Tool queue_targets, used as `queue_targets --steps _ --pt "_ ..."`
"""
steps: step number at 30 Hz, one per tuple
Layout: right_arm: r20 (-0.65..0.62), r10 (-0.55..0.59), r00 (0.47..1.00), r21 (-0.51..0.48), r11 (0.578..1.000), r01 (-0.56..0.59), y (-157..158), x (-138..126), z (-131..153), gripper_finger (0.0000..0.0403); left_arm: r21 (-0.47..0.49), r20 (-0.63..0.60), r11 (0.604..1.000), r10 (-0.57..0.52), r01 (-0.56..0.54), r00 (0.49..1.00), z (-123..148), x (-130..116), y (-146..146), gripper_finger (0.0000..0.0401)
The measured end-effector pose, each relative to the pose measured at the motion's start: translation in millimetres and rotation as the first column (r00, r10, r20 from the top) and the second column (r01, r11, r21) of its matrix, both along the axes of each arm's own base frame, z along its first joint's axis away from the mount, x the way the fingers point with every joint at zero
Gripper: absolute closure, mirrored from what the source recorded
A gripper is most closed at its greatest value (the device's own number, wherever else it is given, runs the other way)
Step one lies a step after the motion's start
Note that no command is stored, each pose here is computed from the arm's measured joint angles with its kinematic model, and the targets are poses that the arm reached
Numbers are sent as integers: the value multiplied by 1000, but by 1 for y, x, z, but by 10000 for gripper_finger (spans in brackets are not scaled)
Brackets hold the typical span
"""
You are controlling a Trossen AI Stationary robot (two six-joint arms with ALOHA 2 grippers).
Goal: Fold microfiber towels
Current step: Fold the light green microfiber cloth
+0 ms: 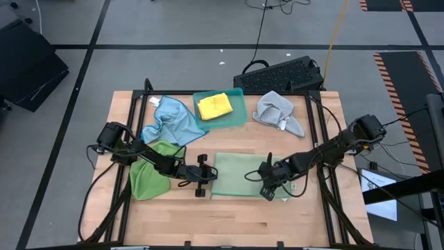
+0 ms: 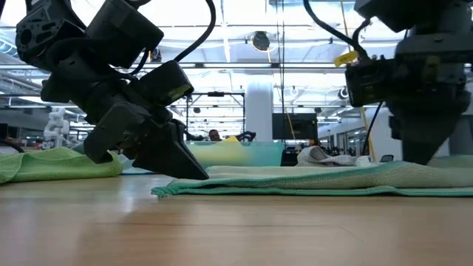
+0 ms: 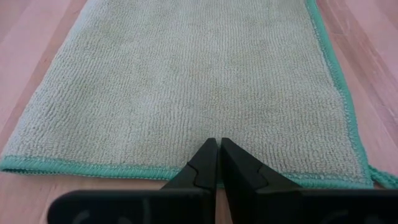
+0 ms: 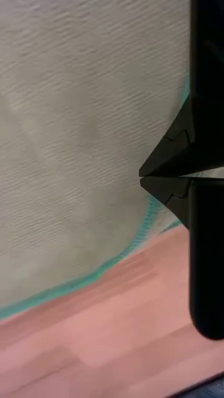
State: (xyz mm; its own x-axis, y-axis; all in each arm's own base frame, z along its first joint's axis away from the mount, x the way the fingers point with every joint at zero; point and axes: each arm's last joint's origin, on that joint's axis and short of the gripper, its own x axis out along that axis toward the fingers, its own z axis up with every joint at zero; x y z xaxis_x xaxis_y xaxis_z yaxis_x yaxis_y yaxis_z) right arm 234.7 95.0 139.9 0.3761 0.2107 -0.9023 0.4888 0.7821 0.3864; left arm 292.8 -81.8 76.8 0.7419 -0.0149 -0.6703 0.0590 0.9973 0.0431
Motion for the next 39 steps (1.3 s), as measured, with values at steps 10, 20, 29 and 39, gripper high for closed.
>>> queue_targets --steps 10,20,29,39 --pt "-104 -2 995 71 997 10 27 -18 -2 401 -1 2 1000 1 -1 1000 0 0 0 375" --pt "-136 42 990 150 988 -22 49 -36 7 401 -4 5 1000 3 -3 1000 0 0 0 375" --pt "99 6 995 67 998 -13 43 -44 41 401 -16 7 1000 1 -1 1000 0 0 0 375" --pt "122 -25 992 -128 991 41 36 -52 30 401 -22 8 1000 -2 2 1000 1 0 0 375"
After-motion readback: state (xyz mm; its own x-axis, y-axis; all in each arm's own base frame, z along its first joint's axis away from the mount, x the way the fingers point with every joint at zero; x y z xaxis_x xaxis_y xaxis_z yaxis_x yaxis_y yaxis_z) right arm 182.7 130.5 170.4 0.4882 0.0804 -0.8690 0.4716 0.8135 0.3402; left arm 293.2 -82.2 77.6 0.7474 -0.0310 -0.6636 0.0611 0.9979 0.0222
